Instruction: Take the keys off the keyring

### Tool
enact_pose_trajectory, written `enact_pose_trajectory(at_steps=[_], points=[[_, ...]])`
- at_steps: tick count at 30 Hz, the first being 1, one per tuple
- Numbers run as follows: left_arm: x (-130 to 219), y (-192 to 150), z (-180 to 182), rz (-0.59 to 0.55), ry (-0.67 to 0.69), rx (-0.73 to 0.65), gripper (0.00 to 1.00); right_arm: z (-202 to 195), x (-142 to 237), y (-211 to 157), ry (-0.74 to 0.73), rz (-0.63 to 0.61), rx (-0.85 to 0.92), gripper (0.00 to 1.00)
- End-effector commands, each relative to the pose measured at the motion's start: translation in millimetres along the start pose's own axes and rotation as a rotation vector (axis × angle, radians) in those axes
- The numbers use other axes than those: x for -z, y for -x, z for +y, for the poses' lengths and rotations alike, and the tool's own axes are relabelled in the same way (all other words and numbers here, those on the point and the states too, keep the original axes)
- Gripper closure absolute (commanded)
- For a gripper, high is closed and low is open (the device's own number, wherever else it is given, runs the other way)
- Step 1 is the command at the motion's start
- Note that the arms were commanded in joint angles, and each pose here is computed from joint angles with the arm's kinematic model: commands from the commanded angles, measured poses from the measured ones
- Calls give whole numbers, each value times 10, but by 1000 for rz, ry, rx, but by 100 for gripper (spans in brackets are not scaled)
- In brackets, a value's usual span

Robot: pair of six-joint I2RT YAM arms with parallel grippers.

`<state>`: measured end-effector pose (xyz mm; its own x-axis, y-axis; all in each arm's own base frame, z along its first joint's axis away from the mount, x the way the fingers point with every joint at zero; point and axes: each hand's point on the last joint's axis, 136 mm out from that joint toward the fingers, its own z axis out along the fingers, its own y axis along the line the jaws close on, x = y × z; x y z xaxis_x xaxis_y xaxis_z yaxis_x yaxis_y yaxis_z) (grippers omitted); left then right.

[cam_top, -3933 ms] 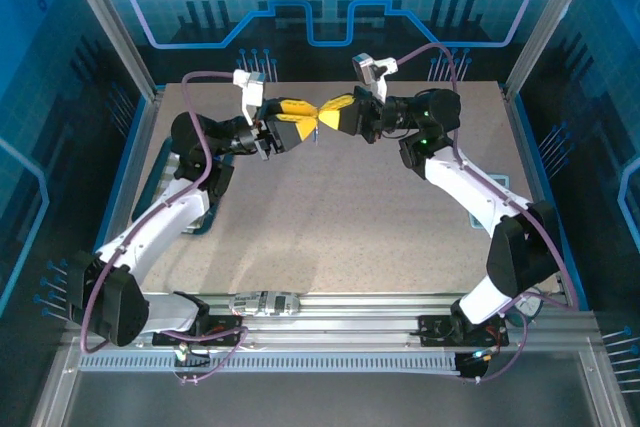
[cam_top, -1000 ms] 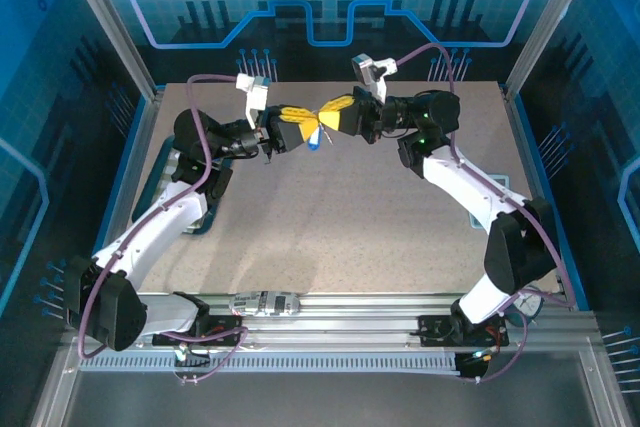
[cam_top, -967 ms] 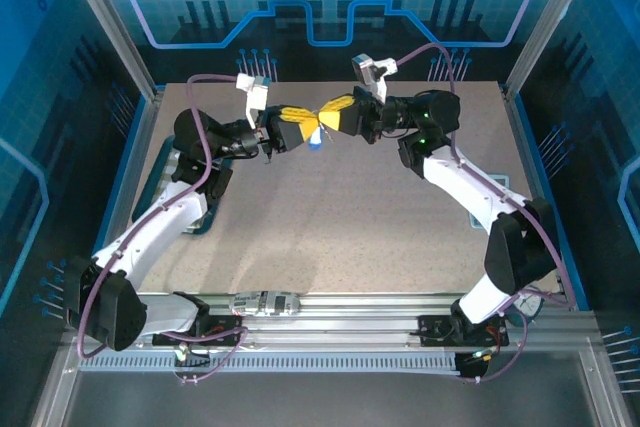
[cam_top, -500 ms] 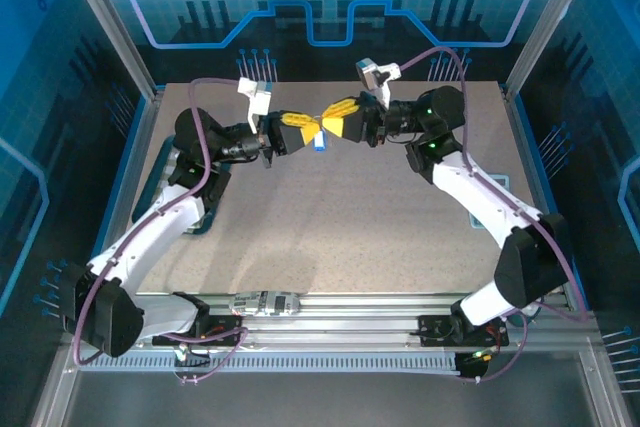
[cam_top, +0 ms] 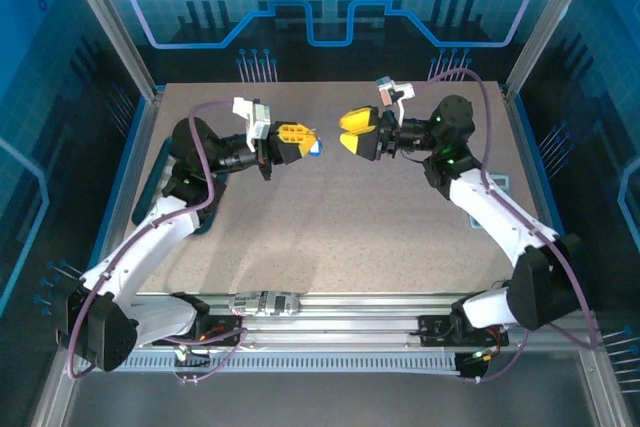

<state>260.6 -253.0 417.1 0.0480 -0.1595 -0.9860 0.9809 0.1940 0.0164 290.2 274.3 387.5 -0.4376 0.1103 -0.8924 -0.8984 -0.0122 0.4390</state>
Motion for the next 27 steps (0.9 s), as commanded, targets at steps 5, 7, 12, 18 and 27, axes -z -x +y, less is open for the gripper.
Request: enact_pose_trajectory(at_steps=[5, 7, 12, 18, 27], points=[[-51, 106, -170, -57, -148, -71, 100, 270, -171, 50, 235, -10, 1, 29], [-55, 104, -183, -60, -164, -69, 100, 266, -220, 44, 261, -8, -18, 26], [-59, 82, -191, -54, -177, -65, 100, 340, -316, 17, 302, 27, -25, 36], [-62, 72, -183, -54, -176, -77, 100, 424, -393, -33, 341, 81, -47, 49], [-30, 65, -149, -64, -134, -104, 100, 516, -381, -58, 355, 99, -51, 41]])
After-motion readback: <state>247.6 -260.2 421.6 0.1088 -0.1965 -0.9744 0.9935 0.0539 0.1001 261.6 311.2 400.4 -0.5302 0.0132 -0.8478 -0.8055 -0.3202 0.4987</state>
